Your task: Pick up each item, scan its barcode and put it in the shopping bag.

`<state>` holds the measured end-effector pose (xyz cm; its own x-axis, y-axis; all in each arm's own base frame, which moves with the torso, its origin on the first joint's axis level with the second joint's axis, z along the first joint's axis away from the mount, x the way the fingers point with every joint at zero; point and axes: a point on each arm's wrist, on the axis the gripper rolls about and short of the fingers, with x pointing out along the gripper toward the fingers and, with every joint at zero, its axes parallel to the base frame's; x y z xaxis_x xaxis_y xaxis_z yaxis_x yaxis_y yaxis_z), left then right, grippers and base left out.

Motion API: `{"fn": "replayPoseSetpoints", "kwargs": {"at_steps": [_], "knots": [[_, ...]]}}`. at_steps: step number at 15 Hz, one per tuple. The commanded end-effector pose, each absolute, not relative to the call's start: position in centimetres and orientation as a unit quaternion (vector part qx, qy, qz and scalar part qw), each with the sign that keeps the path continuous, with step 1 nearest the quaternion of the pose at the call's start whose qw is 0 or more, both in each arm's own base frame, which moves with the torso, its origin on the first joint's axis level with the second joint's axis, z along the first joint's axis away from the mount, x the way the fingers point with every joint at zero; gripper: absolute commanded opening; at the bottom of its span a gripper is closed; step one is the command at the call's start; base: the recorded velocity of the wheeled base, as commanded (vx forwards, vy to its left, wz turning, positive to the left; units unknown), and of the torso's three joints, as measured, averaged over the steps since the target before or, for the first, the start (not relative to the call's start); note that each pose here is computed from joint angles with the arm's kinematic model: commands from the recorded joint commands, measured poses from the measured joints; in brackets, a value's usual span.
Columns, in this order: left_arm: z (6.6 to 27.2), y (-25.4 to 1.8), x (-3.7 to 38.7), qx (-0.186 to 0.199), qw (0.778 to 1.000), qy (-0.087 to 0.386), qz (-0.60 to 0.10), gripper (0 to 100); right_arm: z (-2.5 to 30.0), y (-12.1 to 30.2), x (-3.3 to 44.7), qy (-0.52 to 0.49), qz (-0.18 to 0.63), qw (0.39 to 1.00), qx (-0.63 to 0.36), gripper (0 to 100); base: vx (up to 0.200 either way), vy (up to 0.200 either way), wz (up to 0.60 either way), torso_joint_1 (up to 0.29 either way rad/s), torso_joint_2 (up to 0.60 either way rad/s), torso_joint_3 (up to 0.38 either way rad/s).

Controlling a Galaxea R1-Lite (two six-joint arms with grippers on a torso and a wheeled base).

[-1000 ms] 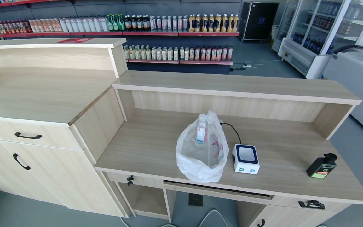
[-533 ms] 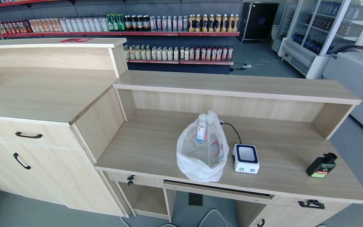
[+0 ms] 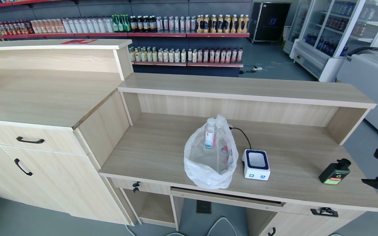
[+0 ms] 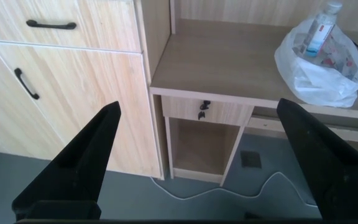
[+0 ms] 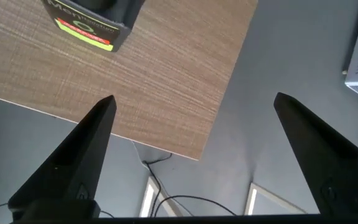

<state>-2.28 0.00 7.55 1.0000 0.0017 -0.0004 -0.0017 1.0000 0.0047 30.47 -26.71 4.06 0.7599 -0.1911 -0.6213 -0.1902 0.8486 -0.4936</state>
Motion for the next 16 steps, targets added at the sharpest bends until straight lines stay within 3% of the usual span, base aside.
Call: {"fn": "replayPoseSetpoints", "kwargs": {"at_steps": [1, 16], "knots": [[7.5, 0.0, -2.3, 0.002, 1.000, 0.000, 0.001, 100, 2.6, -26.3, 31.9, 0.346, 0.021, 0.897, -0.274, 100, 0.000, 0.000, 0.00, 0.000, 0.00, 0.000], [7.5, 0.0, -2.3, 0.002, 1.000, 0.000, 0.001, 100, -0.4, -22.7, 36.4, 0.326, 0.098, 0.900, -0.271, 100, 0.000, 0.000, 0.00, 0.000, 0.00, 0.000]]}}
